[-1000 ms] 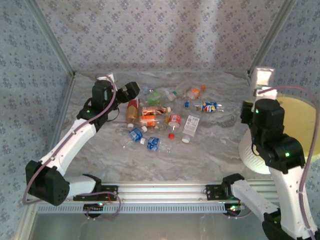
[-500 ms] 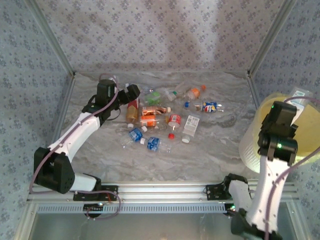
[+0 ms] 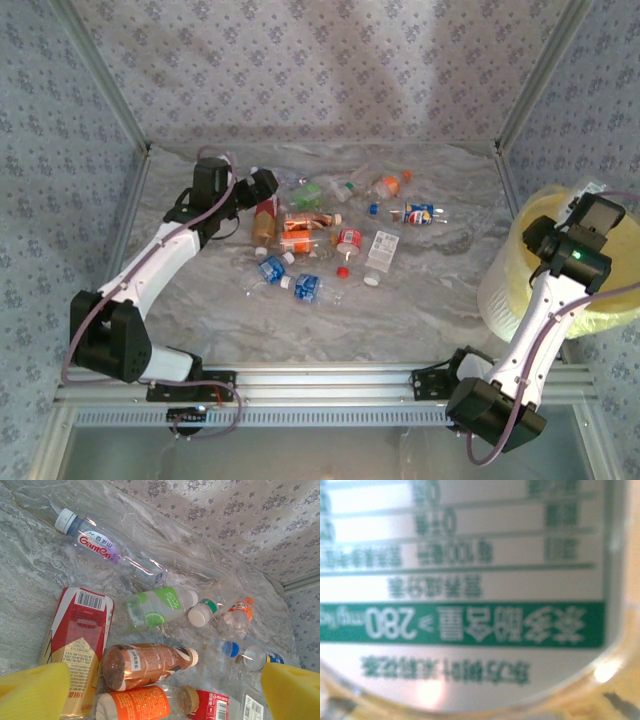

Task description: Put the plastic bottles in the bin

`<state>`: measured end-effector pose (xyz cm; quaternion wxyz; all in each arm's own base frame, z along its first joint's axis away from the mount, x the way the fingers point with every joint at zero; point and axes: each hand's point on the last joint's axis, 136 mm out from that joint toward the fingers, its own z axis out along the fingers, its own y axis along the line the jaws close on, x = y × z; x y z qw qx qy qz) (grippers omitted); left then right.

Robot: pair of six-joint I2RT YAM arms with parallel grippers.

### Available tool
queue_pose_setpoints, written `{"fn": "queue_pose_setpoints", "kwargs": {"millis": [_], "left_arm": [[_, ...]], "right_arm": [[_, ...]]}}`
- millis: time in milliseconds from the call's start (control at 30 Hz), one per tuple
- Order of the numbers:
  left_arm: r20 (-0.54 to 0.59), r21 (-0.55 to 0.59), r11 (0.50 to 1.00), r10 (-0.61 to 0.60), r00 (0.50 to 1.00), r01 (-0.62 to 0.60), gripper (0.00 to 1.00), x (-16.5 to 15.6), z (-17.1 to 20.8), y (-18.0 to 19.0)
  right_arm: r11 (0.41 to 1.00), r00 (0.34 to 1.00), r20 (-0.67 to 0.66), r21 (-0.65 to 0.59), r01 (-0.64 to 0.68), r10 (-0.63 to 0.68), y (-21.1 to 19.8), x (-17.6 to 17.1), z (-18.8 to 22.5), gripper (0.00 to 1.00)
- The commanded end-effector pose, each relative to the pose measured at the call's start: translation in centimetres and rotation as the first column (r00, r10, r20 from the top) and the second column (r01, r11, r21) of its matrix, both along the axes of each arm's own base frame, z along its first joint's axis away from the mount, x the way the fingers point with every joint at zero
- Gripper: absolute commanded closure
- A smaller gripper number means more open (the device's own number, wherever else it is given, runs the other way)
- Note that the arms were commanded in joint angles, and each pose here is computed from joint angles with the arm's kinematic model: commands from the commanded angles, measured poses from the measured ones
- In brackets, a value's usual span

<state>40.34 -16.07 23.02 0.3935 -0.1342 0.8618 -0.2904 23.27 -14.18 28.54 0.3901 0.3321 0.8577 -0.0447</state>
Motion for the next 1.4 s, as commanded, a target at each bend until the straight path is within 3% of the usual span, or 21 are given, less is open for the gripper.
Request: {"fn": "queue_pose_setpoints", "kwargs": {"millis": [0, 233, 833, 967, 1167, 1267, 1367], "left_arm": [[-0.014, -0.013, 1.0, 0.002, 1.0, -0.002, 0.02, 0.2, 0.4, 0.0], [-0.023, 0.001, 1.0, 0.009, 1.0, -0.009, 0.02, 0.0, 0.2, 0.3], [-0.038, 0.032, 0.999, 0.024, 0.999, -0.023, 0.02, -0.4, -0.1, 1.0], [-0.053, 0.046, 0.998, 0.041, 0.998, -0.039, 0.02, -0.5, -0.4, 1.4], [-0.178, 0.125, 0.985, 0.136, 0.975, -0.115, 0.02, -2.1, -2.4, 3.5], [-0.272, 0.163, 0.975, 0.19, 0.943, -0.15, 0.02, -4.0, -4.0, 4.6], [-0.32, 0.172, 0.977, 0.179, 0.93, -0.129, 0.02, -5.9, -5.2, 4.8]], "right_arm": [[0.998, 0.997, 0.062, 0.041, -0.051, 0.048, 1.1, 1.6, 0.5, 0.61], [0.994, 0.993, 0.065, 0.052, -0.099, 0.096, 2.3, 3.3, 0.4, 0.5], [0.994, 0.993, 0.101, -0.085, 0.063, -0.055, 0.5, -0.1, 3.8, 0.09], [0.992, 0.988, 0.145, -0.103, 0.067, -0.052, 1.0, -0.8, 5.5, 0.07], [0.983, 0.951, 0.263, -0.127, -0.136, 0.165, 6.2, 0.3, 10.0, 0.0], [0.938, 0.863, 0.369, -0.144, -0.314, 0.346, 10.7, 1.8, 12.1, 0.0], [0.857, 0.742, 0.441, -0.16, -0.49, 0.506, 15.3, 3.3, 13.0, 0.0]]}}
